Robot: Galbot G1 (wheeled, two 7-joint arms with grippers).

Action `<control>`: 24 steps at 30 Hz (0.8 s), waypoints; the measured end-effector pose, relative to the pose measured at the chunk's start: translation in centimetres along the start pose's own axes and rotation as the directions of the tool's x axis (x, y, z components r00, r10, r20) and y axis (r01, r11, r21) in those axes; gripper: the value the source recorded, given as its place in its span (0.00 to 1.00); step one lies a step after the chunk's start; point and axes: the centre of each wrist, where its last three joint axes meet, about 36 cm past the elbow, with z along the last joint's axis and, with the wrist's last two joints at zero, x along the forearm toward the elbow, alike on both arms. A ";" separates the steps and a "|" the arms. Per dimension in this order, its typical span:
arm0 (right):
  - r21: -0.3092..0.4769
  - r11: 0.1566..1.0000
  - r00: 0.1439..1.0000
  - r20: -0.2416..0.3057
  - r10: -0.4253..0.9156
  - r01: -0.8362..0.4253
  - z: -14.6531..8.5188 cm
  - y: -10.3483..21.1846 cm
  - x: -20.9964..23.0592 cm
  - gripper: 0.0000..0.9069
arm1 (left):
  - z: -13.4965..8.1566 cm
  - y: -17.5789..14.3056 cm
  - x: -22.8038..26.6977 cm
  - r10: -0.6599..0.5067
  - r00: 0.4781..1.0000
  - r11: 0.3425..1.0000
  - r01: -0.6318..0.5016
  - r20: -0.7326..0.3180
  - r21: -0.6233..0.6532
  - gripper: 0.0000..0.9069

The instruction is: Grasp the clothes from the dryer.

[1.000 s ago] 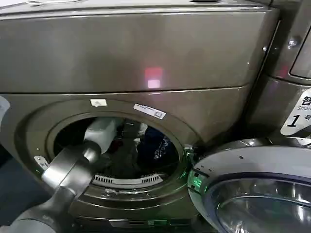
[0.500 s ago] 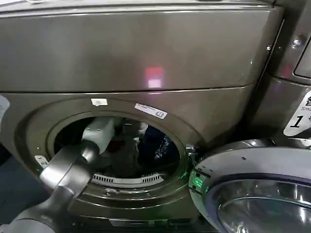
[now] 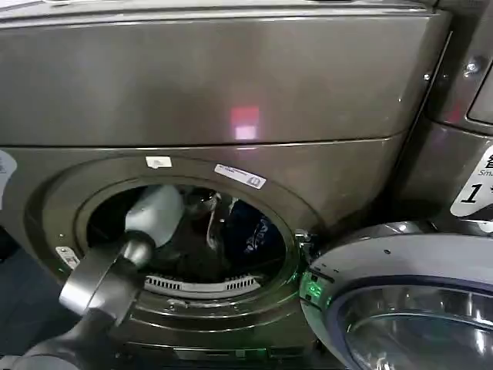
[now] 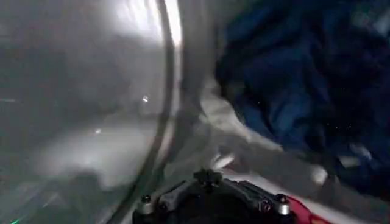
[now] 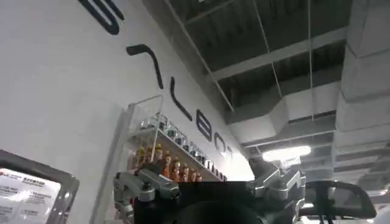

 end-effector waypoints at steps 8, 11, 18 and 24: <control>0.004 1.000 1.000 -0.002 0.002 -0.002 0.2 0.3 0.0 1.00 | 0.6 -3.2 2.3 -0.205 0.956 0.957 0.151 0.210 0.247 0.00; 0.008 1.000 1.000 -0.002 0.006 -0.006 0.2 0.1 -0.1 1.00 | -0.4 -5.1 3.1 -0.298 0.914 0.921 0.200 0.274 0.334 0.00; 0.027 0.999 1.000 0.006 0.022 -0.022 0.1 -0.3 -0.1 1.00 | -3.2 -8.3 4.7 -0.514 0.787 0.796 0.289 0.341 0.532 0.00; 0.042 0.999 1.000 0.009 0.015 -0.016 0.0 -0.1 -0.1 1.00 | -3.7 -10.4 4.9 -0.679 0.681 0.642 0.367 0.276 0.674 0.00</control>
